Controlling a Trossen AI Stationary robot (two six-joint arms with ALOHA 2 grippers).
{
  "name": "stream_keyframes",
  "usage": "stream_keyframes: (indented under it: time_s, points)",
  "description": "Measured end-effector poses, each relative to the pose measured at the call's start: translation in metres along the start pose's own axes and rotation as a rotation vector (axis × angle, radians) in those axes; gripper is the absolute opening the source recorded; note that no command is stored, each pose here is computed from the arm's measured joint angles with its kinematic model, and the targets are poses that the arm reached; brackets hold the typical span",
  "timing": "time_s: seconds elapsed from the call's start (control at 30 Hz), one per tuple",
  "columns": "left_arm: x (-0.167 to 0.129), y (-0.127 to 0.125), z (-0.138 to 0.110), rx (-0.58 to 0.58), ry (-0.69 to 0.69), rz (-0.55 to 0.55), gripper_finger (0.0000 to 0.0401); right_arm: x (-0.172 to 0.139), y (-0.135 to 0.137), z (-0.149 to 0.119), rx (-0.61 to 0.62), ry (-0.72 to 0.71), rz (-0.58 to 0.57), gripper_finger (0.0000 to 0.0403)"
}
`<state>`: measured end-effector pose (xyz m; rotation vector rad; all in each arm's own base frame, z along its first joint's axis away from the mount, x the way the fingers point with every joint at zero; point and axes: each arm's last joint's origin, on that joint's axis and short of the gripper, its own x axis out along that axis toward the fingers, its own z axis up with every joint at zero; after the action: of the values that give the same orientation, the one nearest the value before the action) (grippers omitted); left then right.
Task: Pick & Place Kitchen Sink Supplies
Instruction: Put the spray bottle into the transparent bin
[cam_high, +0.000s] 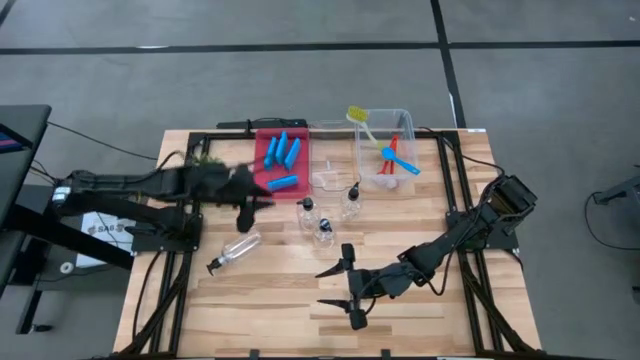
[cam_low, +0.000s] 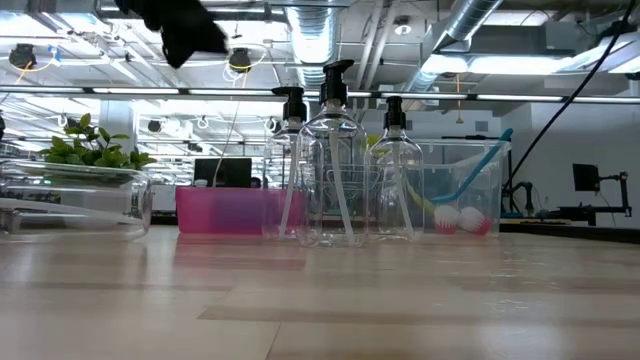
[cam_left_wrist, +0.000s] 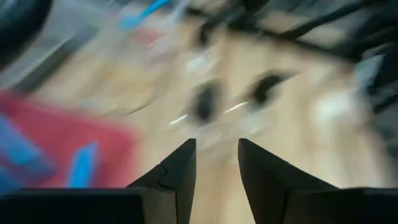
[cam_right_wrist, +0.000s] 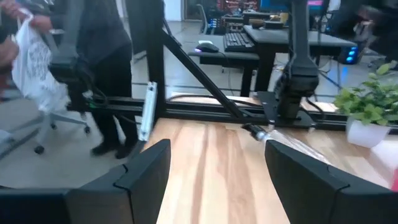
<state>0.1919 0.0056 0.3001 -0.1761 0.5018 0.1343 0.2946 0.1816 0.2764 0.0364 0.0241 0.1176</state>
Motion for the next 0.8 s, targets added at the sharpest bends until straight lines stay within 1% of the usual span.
stream_keyframes:
  time_s: [0.07, 0.13, 0.23, 0.3, 0.4, 0.5, 0.6, 0.67, 0.8]
  points:
    - [-0.002, -0.018, -0.01, -0.038, -0.095, -0.119, 0.012, -0.004, 0.003, 0.004, 0.03, -0.011, 0.013, 0.0255]
    - [-0.002, -0.036, -0.022, -0.064, -0.156, -0.243, 0.012, -0.009, 0.006, 0.009, 0.037, -0.017, 0.027, 0.0255]
    - [-0.006, -0.062, -0.039, -0.047, -0.22, -0.421, 0.0118, -0.02, 0.01, 0.016, 0.03, -0.007, 0.022, 0.0255]
    - [-0.01, -0.078, -0.048, -0.022, -0.27, -0.532, 0.0118, -0.027, 0.012, 0.019, 0.015, 0.009, -0.01, 0.0255]
    - [-0.015, -0.096, -0.063, 0.062, -0.35, -0.641, 0.0118, -0.038, 0.016, 0.02, -0.015, 0.041, -0.12, 0.0255]
    - [-0.019, -0.109, -0.075, 0.156, -0.425, -0.674, 0.0116, -0.044, 0.016, 0.014, -0.033, 0.076, -0.294, 0.0255]
    - [-0.017, -0.115, -0.083, 0.202, -0.452, -0.634, 0.0116, -0.048, 0.012, 0.006, -0.039, 0.112, -0.443, 0.0255]
    - [-0.016, -0.115, -0.083, 0.189, -0.466, -0.608, 0.0117, -0.047, 0.006, 0.0, -0.028, 0.139, -0.492, 0.0255]
    - [-0.015, -0.116, -0.082, 0.199, -0.48, -0.605, 0.0117, -0.045, -0.002, -0.004, 0.013, 0.16, -0.537, 0.0255]
